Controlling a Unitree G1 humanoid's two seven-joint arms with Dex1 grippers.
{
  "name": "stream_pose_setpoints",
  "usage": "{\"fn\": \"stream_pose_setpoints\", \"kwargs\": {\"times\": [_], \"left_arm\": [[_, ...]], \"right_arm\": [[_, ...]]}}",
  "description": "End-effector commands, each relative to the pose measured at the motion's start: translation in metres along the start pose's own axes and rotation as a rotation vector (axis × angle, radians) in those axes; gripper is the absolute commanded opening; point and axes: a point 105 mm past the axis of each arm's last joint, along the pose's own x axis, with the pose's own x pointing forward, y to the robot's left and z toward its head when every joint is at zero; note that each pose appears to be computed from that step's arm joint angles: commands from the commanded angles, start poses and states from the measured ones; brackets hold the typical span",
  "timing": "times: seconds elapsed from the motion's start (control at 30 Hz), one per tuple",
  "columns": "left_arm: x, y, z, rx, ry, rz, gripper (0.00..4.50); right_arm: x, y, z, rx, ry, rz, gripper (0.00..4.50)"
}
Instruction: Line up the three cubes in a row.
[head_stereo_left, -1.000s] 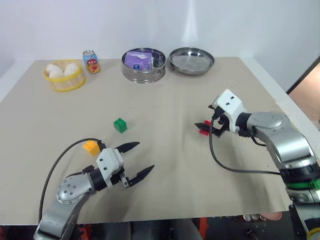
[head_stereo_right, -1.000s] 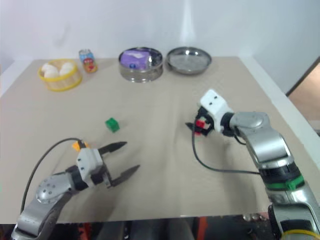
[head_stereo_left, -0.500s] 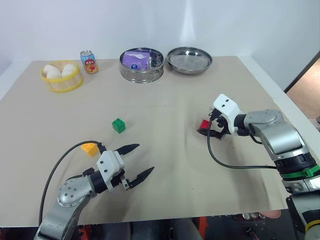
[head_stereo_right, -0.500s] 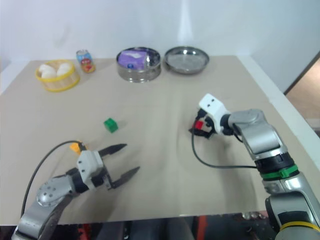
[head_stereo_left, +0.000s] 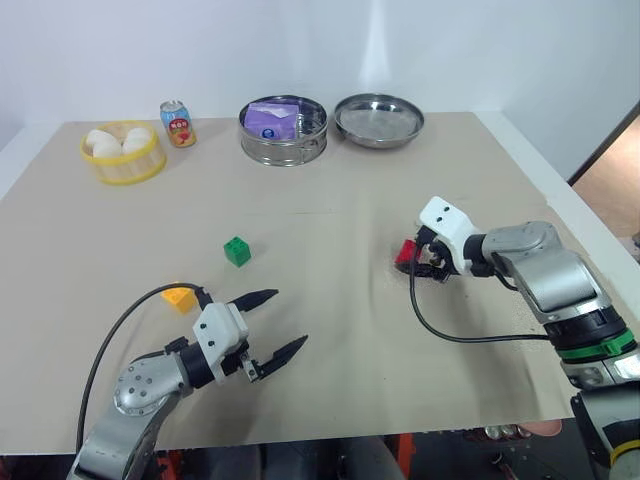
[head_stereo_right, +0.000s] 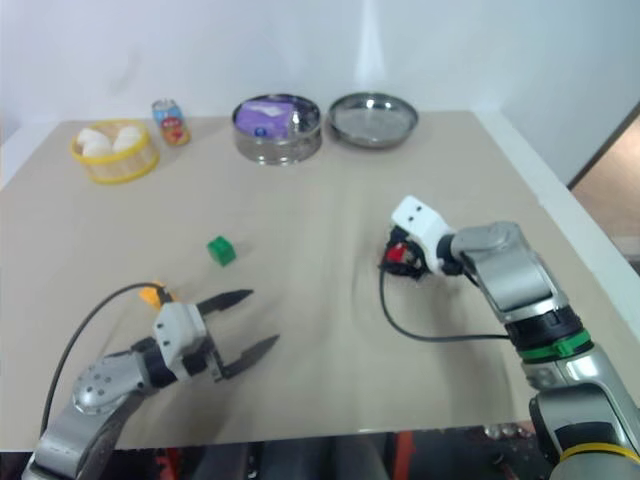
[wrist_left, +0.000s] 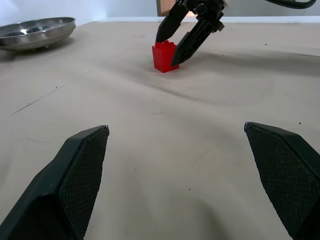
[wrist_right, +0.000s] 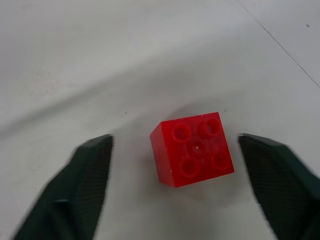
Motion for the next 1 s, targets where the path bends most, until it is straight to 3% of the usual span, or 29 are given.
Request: {"fn": "stream_pose_setpoints", "kwargs": {"times": [0.03,0.07,0.1,0.67,0.83,1.0], "left_arm": [[-0.001,-0.002,0.01,0.046,-0.025,-0.001,4.5],[0.0,-0.002,0.01,0.046,-0.025,-0.001,4.5],[0.0,-0.002,0.01,0.046,-0.025,-0.001,4.5],[0.0,0.002,0.009,0.039,-0.023,-0.005,4.5],[-0.008,-0.002,0.01,-0.016,-0.031,0.003,4.5],[-0.019,-0.014,0.006,-0.077,-0.005,-0.096,4.5]], "right_arm": [[-0.005,-0.001,0.008,-0.045,-0.014,-0.016,1.72],[-0.005,-0.001,0.008,-0.046,-0.013,-0.017,1.3],[-0.006,-0.001,0.008,-0.048,-0.013,-0.018,1.27],[-0.016,0.0,0.026,-0.041,-0.101,-0.001,1.27],[-0.019,0.031,0.06,-0.047,-0.198,0.17,1.27],[-0.014,0.081,0.059,-0.272,-0.182,0.476,1.27]]}}
